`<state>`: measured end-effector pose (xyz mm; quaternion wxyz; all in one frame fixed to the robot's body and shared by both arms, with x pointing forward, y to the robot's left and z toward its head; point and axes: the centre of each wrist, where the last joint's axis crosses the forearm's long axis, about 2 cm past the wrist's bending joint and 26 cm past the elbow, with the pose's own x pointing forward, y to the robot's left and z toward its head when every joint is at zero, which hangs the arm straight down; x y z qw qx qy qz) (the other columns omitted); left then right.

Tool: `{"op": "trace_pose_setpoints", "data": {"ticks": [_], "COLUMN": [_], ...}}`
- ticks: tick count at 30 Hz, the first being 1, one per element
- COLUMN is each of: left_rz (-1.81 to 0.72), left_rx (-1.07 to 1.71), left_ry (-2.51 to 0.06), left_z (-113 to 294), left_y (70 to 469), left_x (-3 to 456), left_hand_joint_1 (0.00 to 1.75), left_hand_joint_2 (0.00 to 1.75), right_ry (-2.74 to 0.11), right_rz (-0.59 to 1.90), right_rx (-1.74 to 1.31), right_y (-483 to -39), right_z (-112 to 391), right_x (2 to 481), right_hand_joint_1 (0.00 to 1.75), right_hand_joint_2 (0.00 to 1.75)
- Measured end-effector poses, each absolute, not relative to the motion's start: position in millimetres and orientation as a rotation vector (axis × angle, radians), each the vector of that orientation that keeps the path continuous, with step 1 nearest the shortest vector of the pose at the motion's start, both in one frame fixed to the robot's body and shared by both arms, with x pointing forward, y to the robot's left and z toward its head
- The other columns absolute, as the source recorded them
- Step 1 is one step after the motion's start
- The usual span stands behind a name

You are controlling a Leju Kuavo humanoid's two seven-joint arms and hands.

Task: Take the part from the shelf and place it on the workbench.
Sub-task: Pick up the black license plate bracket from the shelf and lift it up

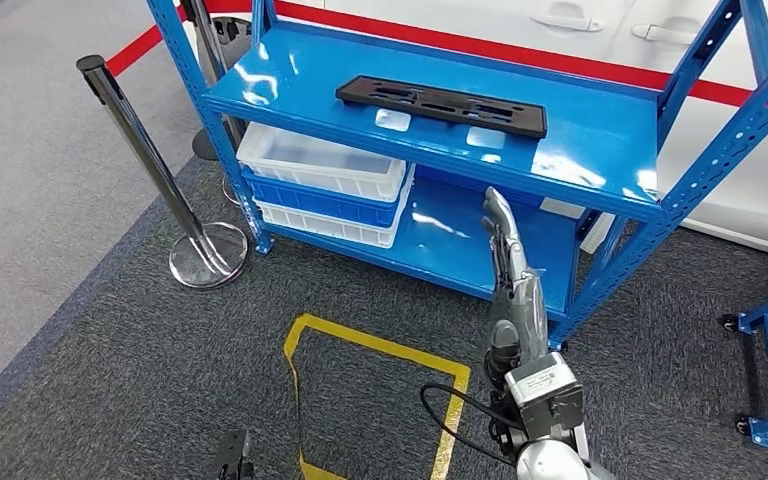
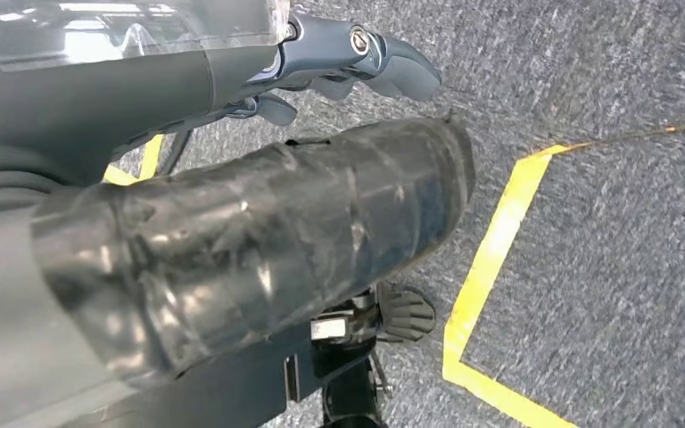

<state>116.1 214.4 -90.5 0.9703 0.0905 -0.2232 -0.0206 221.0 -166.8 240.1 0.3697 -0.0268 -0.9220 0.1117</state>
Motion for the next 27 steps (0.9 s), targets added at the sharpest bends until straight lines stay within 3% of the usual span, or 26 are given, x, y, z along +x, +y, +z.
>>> {"op": "trace_pose_setpoints", "data": {"ticks": [27], "left_rz": [-0.058], "left_rx": [0.156], "left_ry": [-0.457], "left_z": [-91.7], "left_y": [214.9], "left_x": [112.2], "left_hand_joint_1": [0.00], "left_hand_joint_2": [0.00], "right_ry": [-2.354], "right_rz": [0.295], "right_rx": [-0.037], "right_y": [-165.3], "right_z": [234.7], "right_x": [219.6], "right_hand_joint_1": [0.00], "right_hand_joint_2": [0.00]}}
